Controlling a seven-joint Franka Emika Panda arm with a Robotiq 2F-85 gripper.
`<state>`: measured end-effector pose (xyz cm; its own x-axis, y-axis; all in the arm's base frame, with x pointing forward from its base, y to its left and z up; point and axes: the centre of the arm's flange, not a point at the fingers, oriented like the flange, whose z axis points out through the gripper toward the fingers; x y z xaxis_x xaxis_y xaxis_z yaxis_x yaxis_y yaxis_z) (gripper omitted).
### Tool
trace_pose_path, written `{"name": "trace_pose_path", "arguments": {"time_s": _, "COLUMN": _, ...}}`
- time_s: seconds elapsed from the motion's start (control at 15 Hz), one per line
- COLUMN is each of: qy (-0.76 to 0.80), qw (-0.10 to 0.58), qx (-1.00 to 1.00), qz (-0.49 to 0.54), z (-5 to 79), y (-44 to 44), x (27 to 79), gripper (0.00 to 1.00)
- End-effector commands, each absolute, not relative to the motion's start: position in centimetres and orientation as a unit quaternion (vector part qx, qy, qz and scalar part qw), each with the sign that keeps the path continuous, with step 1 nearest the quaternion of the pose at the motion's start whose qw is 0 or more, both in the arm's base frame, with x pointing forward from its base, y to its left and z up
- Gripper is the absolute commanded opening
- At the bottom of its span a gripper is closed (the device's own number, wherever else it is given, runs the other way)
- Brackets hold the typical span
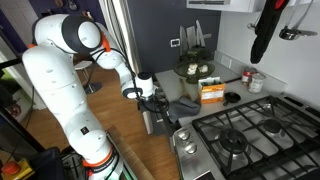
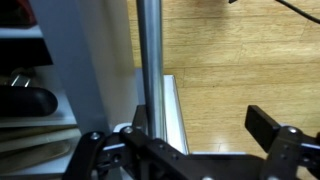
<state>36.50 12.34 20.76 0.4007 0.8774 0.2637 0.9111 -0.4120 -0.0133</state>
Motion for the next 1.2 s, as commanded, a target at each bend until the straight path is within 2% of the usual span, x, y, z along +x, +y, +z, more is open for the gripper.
{"name": "trace_pose_path", "arguments": {"time_s": 0.0, "qy": -0.560, "qw": 0.097, "qx": -0.820, "qz": -0.069, "z": 19.0, "y": 11.6, "x": 33.1, "gripper": 1.00}}
{"name": "trace_pose_path", "arguments": {"time_s": 0.33, "qy": -0.571, "qw": 0.100, "qx": -0.812, "qz": -0.065, "z": 18.8, "y": 11.6, "x": 33.3, "gripper": 1.00}}
{"name": "trace_pose_path", "arguments": {"time_s": 0.73, "qy": -0.548, "qw": 0.035, "qx": -0.833, "qz": -0.070, "z": 22.4, "y": 10.6, "x": 33.8, "gripper": 1.00}}
{"name": "trace_pose_path", "arguments": {"time_s": 0.8, "qy": -0.554, "qw": 0.048, "qx": -0.826, "qz": -0.091, "z": 20.7, "y": 12.0, "x": 38.0, "gripper": 1.00}}
{"name": "trace_pose_path", "arguments": {"time_s": 1.13, "qy": -0.555, "qw": 0.037, "qx": -0.826, "qz": -0.094, "z": 21.1, "y": 11.6, "x": 38.8, "gripper": 1.00}}
